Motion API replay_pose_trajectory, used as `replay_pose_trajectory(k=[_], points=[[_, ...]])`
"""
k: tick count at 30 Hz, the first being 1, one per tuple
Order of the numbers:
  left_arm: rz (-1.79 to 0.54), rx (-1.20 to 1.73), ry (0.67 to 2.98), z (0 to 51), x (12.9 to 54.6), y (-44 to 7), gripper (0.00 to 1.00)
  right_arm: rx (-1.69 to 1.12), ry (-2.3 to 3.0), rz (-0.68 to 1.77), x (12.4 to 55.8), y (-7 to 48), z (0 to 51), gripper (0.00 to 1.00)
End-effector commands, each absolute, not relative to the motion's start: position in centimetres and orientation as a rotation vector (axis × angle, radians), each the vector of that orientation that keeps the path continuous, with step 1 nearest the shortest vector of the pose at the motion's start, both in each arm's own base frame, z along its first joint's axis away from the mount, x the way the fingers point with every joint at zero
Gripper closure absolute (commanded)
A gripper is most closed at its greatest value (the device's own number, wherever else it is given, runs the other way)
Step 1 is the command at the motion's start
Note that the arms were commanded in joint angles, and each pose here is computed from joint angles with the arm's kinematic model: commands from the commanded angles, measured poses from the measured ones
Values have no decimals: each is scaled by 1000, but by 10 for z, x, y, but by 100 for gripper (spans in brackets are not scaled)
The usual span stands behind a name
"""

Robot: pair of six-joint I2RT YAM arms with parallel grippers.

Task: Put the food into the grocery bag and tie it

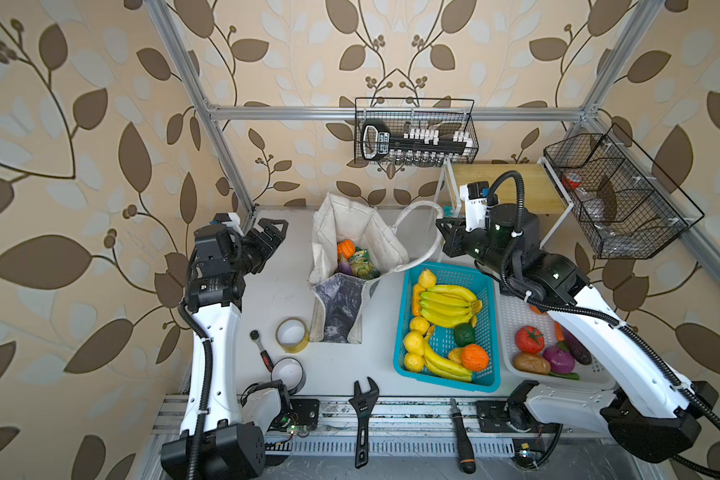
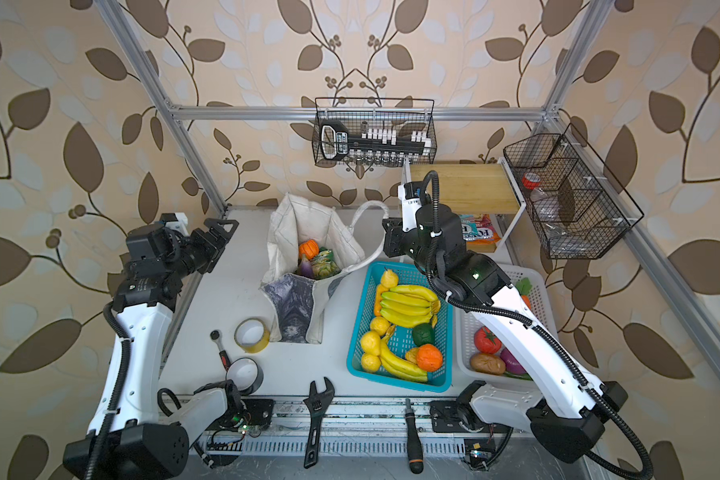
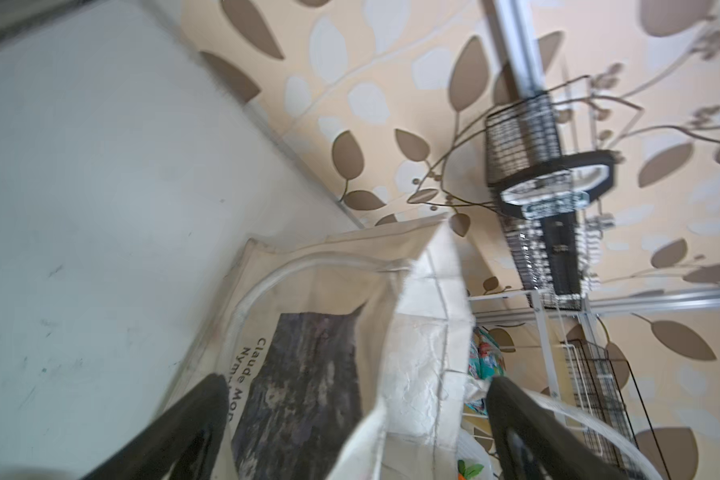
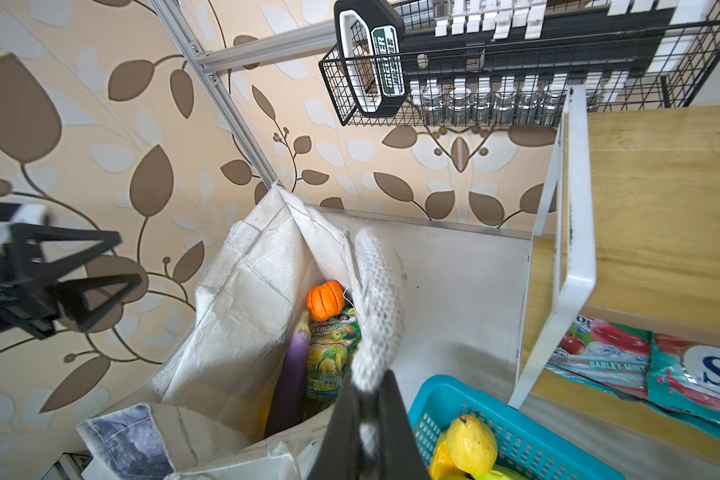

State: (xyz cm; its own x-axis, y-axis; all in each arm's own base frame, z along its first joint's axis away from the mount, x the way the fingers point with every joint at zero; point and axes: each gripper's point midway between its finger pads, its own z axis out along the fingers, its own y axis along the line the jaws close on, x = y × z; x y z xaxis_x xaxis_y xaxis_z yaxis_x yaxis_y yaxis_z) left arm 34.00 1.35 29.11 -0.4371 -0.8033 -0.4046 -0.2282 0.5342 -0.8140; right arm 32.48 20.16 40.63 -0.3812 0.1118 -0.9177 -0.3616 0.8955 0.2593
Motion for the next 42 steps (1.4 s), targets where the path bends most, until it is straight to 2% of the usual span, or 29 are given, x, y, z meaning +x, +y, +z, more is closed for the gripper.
replay_pose_trajectory(k=[1,5,10,14,18,20,21,25,27,30,36,42], points=[[-940,-1025,1911,248,339,25,9,-210,1867,531,322,204,416,100],[-1144,-1076,1948,215,350,14,13,-236,1872,537,320,206,415,100],[-1199,-1098,1931,194,355,5,5,-233,1874,545,320,207,412,100],[-1302,-1063,2005,178,366,-35,5,-229,1876,553,321,209,409,100],[-1250,-1107,2028,161,366,-52,8,-218,1876,543,322,206,407,100],[-1263,-1134,2011,155,368,-51,17,-208,1871,541,321,205,407,100],[-1259,-1150,2009,152,369,-50,24,-205,1871,540,322,205,406,100],[-1143,-1195,2002,154,364,-37,71,-209,1868,555,322,208,407,100],[-1046,-1181,2000,167,358,-26,86,-211,1866,562,323,209,407,100],[-927,-1088,1977,205,349,-12,100,-219,1860,583,323,213,410,100],[-681,-805,1927,297,328,3,100,-248,1834,652,321,227,416,100],[-849,-451,1906,367,327,-48,100,-355,1791,773,316,258,429,100]])
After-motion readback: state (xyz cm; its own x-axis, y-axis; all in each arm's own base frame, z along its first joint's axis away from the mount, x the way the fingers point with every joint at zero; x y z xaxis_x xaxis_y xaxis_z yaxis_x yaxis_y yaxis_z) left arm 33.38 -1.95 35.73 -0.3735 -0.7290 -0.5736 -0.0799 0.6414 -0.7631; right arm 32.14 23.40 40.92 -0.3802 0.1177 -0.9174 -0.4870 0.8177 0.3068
